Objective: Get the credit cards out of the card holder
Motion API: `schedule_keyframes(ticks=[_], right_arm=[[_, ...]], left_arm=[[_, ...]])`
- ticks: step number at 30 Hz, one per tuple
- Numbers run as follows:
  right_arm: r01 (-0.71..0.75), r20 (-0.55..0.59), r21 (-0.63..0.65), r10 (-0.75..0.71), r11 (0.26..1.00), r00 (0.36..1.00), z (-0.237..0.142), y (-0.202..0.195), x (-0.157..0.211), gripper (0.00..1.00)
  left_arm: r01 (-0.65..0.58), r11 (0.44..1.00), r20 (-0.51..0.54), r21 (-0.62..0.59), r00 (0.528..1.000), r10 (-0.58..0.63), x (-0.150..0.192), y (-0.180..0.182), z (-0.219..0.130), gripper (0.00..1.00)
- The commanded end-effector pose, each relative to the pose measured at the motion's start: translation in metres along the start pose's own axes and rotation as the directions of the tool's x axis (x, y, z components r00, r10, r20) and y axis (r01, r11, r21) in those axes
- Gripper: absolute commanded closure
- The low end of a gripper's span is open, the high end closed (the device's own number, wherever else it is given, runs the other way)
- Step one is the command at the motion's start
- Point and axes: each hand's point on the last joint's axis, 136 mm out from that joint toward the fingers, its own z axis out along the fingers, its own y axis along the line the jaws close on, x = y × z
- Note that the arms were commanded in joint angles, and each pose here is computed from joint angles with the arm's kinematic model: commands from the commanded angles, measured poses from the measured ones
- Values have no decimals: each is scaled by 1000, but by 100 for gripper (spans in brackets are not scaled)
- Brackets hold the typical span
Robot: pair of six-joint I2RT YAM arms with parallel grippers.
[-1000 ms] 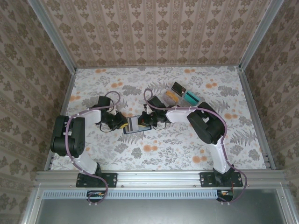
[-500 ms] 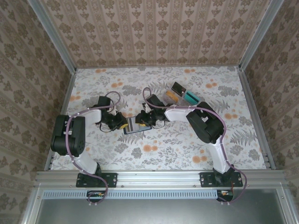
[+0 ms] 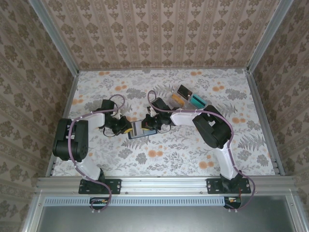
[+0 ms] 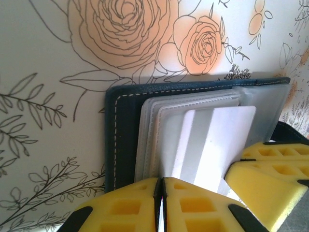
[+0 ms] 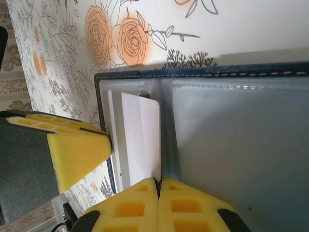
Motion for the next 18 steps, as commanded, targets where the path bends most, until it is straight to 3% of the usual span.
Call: schedule_keyframes(ticks=[1, 7, 10, 14, 18], right_arm=[[39, 82, 54, -43, 998, 996, -27, -7, -10, 100], [199, 109, 98, -209, 975, 972, -62, -1, -9, 100], [250, 133, 60, -256, 966, 958, -82, 12, -11, 100], [293, 174, -49, -281, 955, 944, -105, 36, -12, 100], [291, 225, -194, -246, 937, 943, -133, 62, -17, 100]], left_arm=[[16, 996, -35, -87, 999, -19, 9, 22, 6, 87], [-39, 997, 29, 65, 999, 37, -4, -14, -6, 84], [-77, 990, 74, 118, 995, 69, -11, -37, -22, 79], [-164, 958, 157, 233, 979, 129, -17, -75, -50, 60], [-269, 878, 242, 396, 953, 183, -12, -121, -81, 39]])
